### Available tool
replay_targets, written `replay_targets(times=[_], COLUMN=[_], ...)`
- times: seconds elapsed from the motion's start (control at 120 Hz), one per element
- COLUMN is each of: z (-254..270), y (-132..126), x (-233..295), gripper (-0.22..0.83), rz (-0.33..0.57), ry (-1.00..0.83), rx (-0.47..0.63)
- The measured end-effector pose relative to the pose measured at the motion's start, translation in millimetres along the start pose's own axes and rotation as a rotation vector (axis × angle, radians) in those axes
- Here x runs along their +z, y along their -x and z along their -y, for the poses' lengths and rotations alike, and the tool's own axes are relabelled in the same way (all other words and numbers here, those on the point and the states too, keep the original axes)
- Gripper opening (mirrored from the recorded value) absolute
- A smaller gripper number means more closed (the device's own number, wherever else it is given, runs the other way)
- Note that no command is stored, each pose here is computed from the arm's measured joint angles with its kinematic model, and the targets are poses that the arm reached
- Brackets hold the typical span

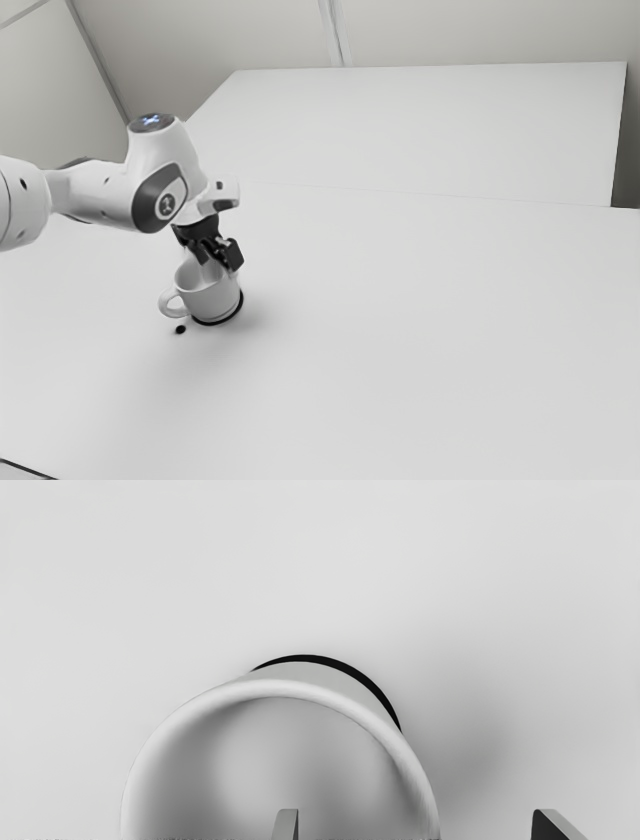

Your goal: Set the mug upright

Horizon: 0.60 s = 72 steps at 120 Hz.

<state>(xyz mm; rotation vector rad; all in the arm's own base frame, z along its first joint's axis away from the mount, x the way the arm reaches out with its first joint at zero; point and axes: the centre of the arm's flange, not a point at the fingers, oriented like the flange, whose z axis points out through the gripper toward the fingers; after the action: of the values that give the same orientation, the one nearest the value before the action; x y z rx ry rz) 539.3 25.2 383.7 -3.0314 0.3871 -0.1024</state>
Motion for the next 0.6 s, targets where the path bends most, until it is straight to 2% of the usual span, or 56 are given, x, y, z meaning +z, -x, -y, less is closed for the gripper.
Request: replay_targets(times=[0.208,0.417,0.6], z=[14,29,38], y=[-38,-80,-79], x=[-80,-162,-191], gripper=[0.57,0.6,0.61], rz=[-0.052,-0.075,-0.026], ry=[0.058,0.088,0.102], rx=[-0.081,-0.105,-0.125])
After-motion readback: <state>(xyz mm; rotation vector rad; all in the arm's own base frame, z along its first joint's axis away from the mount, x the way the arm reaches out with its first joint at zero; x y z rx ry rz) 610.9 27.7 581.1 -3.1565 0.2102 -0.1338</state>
